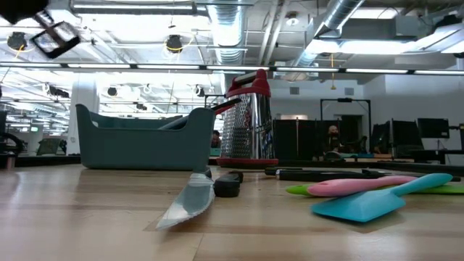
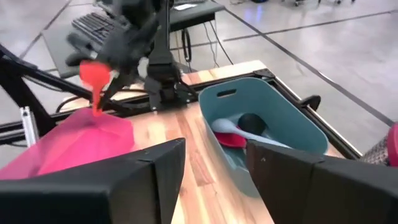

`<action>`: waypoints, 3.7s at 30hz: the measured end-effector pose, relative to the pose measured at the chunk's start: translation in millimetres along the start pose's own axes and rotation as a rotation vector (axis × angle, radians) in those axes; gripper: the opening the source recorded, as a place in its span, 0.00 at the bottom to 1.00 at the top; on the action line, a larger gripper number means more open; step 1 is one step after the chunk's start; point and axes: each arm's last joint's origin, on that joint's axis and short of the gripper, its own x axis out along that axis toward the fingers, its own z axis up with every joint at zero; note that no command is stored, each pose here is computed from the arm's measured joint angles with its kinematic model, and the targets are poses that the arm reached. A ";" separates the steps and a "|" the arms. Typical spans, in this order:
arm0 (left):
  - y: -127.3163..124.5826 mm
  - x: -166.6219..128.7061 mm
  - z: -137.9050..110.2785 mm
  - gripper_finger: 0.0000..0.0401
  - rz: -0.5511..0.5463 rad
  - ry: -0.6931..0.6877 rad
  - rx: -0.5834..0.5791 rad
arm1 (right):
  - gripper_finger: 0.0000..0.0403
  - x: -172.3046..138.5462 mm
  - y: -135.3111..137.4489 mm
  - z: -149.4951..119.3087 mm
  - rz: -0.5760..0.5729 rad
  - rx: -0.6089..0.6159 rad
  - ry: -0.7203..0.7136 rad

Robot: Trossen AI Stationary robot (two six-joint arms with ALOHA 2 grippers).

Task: Pick & Place Kitchen Items
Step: Put the orange spatula into the pink bin, then put the pink spatula into the pink bin

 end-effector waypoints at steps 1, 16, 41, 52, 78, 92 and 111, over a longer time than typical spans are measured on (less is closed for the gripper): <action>-1.9 4.5 -3.9 0.01 0.007 0.047 0.003 | 0.44 1.9 -0.6 -0.7 -0.004 -0.001 0.005; -28.8 68.4 -48.2 0.02 -0.037 0.564 0.152 | 0.41 6.7 0.0 -5.4 -0.008 0.003 0.038; -7.2 78.7 -49.8 0.03 0.320 0.523 -0.165 | 0.40 6.7 -0.1 -5.2 -0.011 0.030 0.036; -6.1 78.0 -49.9 0.19 0.333 0.525 -0.184 | 0.39 6.7 -0.2 -5.2 -0.011 0.030 0.036; -46.3 89.2 -94.7 0.37 0.215 0.831 -0.205 | 0.38 6.6 -1.0 -8.3 -0.020 0.015 0.066; -62.5 86.8 -91.3 0.36 0.182 0.811 -0.333 | 0.41 29.0 -12.1 -55.9 -0.213 0.100 0.446; -71.0 46.9 -59.2 0.36 0.113 0.381 -0.351 | 0.63 63.4 50.3 -150.4 0.095 -0.276 0.976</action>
